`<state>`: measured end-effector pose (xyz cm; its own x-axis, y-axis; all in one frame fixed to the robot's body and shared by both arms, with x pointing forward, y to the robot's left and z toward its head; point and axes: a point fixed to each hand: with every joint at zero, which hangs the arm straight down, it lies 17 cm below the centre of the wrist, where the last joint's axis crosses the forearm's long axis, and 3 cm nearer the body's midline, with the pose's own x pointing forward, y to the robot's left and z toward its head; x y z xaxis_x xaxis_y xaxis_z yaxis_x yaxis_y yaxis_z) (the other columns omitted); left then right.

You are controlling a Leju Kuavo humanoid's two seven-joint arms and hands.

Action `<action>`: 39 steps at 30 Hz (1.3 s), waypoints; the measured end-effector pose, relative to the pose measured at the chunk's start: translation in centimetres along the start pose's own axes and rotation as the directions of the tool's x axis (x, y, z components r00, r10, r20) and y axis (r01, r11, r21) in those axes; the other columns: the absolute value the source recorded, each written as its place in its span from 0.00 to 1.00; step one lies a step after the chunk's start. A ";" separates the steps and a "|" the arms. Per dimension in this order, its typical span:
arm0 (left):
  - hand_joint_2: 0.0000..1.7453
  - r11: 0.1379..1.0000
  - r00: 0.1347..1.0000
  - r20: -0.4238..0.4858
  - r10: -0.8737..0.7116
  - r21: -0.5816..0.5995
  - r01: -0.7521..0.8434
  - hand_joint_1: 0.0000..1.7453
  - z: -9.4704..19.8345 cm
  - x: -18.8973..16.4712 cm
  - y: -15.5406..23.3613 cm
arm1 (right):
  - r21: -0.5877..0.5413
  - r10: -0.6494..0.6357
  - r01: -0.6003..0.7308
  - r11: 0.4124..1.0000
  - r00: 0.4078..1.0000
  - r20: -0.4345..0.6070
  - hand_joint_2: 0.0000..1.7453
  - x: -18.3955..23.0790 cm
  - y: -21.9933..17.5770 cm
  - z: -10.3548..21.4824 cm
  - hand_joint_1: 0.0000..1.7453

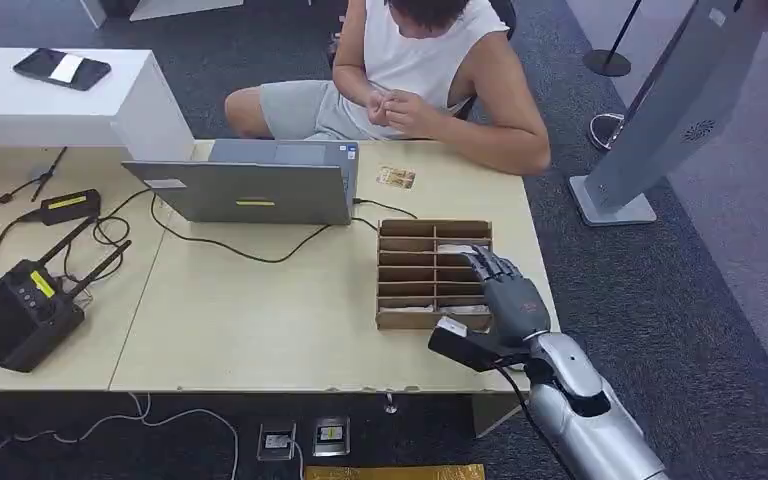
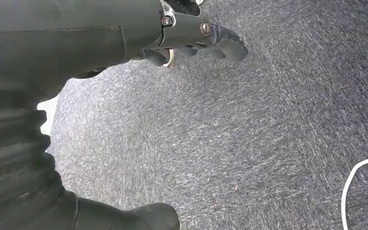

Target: Pass the card to the sensor for recognition and then transmit it.

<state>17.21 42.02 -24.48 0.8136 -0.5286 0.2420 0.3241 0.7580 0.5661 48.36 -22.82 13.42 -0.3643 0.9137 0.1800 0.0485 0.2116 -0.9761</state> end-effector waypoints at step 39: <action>1.00 1.000 1.000 0.015 -0.025 -0.001 0.025 0.00 -0.2 0.6 0.3 | 0.048 -0.055 0.056 0.997 0.998 -0.022 1.00 -0.6 1.6 1.1 1.00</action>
<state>17.85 42.05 -24.31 0.7979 -0.5532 0.2393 0.3452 0.7449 0.5709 47.67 -23.42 11.62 -0.3459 0.9082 0.2358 -0.0164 0.2454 -0.9693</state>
